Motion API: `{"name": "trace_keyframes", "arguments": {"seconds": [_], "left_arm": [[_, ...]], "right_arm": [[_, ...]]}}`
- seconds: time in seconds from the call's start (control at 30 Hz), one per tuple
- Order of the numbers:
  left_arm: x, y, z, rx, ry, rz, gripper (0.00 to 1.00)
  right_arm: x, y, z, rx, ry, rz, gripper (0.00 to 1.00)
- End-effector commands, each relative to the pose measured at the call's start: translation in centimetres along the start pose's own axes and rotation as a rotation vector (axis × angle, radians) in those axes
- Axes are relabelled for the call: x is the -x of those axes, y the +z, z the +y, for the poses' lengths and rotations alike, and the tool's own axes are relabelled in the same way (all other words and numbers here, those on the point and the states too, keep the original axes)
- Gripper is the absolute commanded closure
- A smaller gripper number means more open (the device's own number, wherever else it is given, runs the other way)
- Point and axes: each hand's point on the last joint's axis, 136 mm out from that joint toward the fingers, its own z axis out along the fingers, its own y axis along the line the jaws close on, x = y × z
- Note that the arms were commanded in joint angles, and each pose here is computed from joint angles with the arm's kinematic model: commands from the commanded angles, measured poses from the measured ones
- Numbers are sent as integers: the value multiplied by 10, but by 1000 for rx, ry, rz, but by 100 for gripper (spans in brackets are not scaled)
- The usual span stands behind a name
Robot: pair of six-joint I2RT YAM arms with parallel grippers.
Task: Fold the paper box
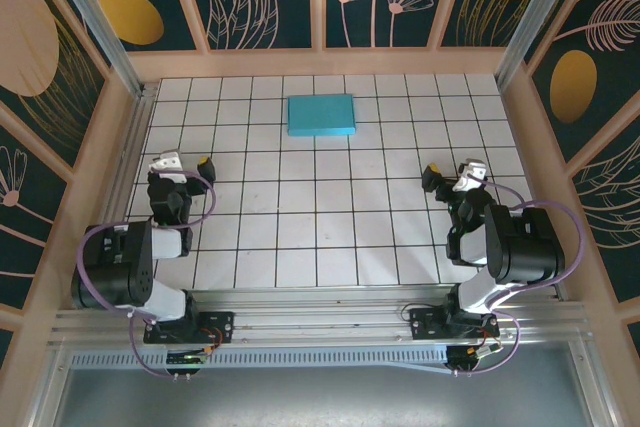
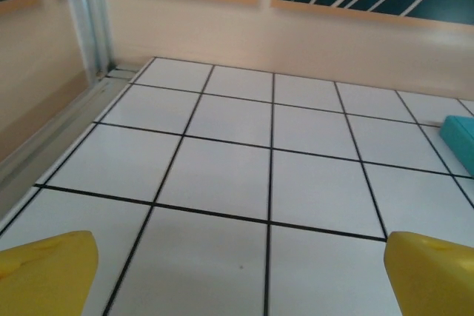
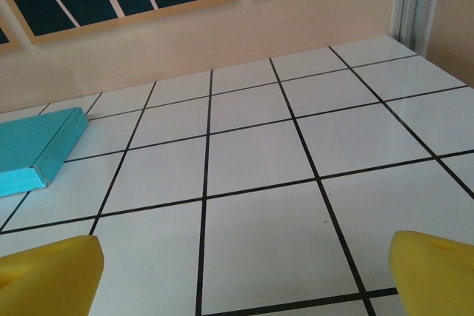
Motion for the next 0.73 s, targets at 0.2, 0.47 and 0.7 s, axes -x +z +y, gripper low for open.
{"name": "trace_keyframes", "arguments": {"seconds": [0.2,0.47,0.7], "left_arm": [[7,-6,-9,-19,41,-57,1],[7,-6,-8,-17,41,-56,1],[7,-6,-9,-18,41,-58,1]], "right_arm": [[16,4,2,-3,-15,-55,1],[14,10,4,-30,-46,-41,1],[13,7,9,-1,-51,-41,1]]}}
